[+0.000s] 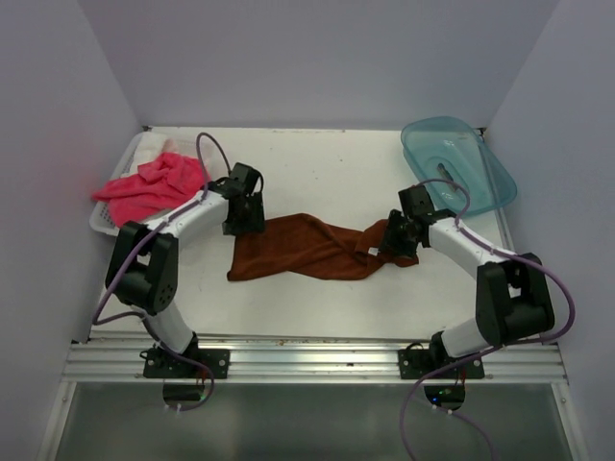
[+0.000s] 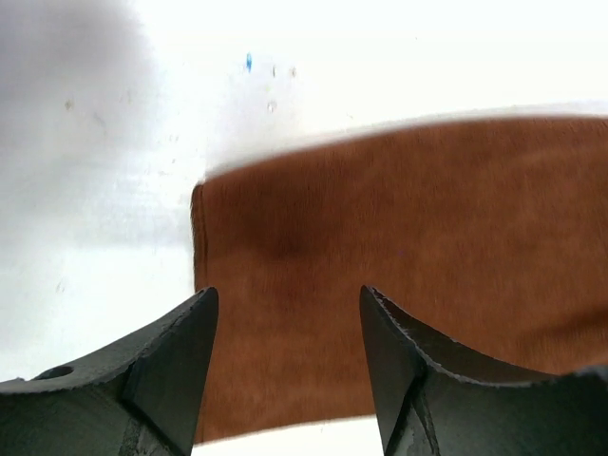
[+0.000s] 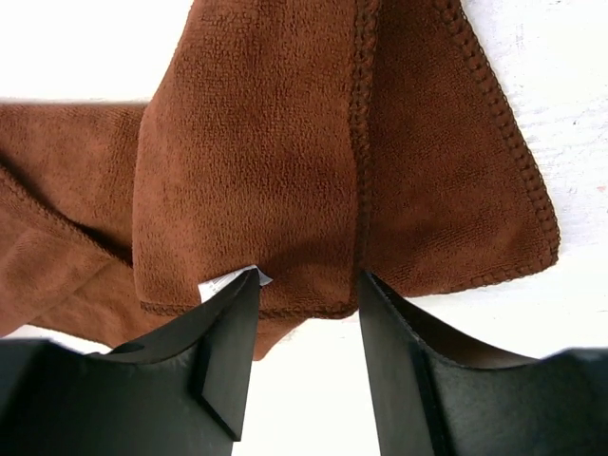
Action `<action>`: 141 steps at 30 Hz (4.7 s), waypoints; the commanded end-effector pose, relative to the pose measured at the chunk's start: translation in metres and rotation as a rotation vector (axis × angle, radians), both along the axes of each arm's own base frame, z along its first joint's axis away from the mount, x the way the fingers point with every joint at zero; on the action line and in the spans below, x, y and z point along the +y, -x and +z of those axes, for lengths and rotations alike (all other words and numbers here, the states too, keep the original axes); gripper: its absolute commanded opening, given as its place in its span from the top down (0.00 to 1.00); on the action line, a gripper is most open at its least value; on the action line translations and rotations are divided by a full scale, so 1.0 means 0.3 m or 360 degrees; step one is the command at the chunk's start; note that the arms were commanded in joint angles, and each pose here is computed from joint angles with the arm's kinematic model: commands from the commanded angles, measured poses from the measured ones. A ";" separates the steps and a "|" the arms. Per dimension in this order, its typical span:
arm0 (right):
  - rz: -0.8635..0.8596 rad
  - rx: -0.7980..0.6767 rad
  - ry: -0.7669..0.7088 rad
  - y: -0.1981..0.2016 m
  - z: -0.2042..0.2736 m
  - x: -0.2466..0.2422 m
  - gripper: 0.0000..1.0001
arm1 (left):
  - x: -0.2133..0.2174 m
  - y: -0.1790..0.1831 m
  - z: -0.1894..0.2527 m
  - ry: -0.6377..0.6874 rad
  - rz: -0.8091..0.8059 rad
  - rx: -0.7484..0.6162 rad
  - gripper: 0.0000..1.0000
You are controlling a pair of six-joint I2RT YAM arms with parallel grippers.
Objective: Roll the towels
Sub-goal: Flatten the towel
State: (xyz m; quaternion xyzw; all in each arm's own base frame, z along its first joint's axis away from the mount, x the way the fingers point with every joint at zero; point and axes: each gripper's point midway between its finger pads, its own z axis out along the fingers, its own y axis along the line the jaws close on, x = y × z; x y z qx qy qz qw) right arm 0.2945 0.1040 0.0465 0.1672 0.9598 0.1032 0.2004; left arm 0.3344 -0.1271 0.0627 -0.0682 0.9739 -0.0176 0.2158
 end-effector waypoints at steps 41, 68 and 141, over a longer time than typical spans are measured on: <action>-0.0097 -0.0493 0.0112 -0.035 0.448 -0.089 1.00 | -0.127 -0.299 0.527 0.0385 -0.0177 -0.0602 1.00; -0.0239 -0.1095 0.0127 0.326 1.107 -0.260 1.00 | -0.020 0.060 1.001 0.0550 -0.0264 -0.1018 1.00; -0.0285 -0.0144 0.0129 0.063 0.188 -0.217 0.31 | 0.223 0.220 0.016 -0.0094 0.0344 -0.0010 0.51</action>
